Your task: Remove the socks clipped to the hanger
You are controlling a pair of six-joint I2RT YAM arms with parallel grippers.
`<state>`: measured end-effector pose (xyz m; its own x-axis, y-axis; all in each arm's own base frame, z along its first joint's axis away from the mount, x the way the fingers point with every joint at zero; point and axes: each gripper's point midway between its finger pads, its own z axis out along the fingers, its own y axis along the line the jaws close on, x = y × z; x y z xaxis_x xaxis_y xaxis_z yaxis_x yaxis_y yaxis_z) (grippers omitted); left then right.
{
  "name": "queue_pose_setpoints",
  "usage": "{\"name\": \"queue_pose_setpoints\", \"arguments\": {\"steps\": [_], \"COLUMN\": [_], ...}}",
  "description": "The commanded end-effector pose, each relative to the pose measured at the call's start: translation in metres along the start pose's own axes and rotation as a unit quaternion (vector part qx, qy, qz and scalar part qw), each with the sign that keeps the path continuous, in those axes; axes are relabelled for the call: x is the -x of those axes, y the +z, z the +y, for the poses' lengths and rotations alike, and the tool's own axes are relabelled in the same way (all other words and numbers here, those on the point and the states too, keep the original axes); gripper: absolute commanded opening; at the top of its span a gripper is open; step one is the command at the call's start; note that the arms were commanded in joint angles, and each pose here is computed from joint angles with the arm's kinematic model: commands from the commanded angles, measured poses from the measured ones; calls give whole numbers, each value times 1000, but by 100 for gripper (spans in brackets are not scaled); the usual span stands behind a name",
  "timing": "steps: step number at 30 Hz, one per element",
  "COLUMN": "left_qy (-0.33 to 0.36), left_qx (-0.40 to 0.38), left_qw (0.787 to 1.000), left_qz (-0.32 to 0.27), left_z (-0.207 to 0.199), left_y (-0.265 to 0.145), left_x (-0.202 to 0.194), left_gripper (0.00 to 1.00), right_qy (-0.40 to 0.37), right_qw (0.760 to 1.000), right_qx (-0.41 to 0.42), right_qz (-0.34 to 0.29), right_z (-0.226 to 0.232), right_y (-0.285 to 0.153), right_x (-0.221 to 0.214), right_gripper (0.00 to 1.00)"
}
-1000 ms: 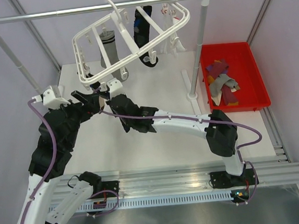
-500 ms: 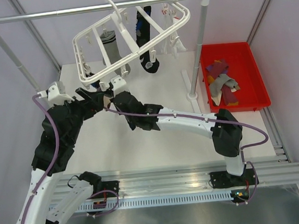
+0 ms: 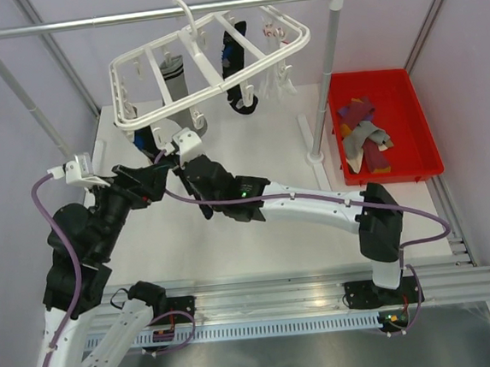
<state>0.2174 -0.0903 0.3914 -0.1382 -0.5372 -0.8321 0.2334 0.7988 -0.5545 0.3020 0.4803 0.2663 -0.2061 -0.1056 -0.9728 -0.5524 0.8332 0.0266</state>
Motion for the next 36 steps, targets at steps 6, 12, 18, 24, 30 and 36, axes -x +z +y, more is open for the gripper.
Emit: {"name": "queue_pose_setpoints", "arguments": {"steps": [6,12,18,24,30,36], "left_qy": [35,36,31,15,9,16], "left_qx": [-70,-107,-143,-86,60,95], "left_qw": [997,994,989,994,996,994], "left_qz": [18,8,-22,-72,-71,-52], "left_z": [-20,-34,-50,-33,16,33], "left_y": [-16,-26,-43,-49,-38,-25], "left_x": [-5,0,17,38,41,27], "left_gripper": [89,89,90,90,90,89], "right_qy": [79,80,84,87,95,97], "right_qw": [991,991,991,991,988,988], "right_qx": [23,23,26,24,29,29], "right_qz": [-107,-101,-98,-102,-116,-116], "right_z": [-2,-6,-8,-18,-26,-33], "right_y": [-31,-28,-26,-41,-61,-73], "right_x": [94,89,87,92,109,108], "right_gripper": [1,1,1,1,1,1]}}
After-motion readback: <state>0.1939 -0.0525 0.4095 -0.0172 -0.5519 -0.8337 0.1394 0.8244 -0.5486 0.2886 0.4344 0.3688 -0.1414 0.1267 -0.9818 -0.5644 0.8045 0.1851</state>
